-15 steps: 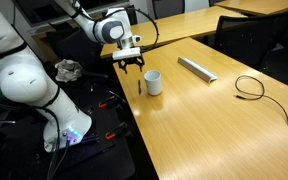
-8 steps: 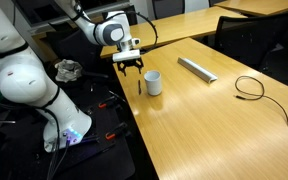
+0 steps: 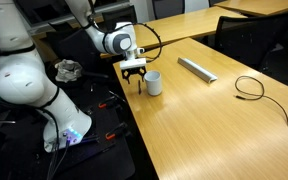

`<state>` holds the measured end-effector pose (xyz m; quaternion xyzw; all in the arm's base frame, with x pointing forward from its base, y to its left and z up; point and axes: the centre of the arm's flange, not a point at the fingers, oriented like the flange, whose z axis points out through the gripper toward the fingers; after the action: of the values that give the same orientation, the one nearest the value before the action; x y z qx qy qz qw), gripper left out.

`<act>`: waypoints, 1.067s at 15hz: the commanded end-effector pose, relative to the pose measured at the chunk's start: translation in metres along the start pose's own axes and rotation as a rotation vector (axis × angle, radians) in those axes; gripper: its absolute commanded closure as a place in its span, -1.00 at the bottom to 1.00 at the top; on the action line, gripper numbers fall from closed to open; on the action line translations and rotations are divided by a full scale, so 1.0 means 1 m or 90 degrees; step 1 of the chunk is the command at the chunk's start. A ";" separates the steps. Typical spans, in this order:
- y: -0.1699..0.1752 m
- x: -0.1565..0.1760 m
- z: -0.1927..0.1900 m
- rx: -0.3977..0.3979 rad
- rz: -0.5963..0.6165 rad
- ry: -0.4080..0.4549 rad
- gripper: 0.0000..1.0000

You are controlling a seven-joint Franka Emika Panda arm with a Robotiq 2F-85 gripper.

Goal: Pick up the pen and put it in the cup

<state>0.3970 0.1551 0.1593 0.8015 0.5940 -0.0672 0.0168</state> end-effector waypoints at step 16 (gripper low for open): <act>0.014 0.040 0.007 0.002 -0.061 0.052 0.94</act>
<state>0.4223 0.1850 0.1383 0.7660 0.6397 -0.0592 0.0227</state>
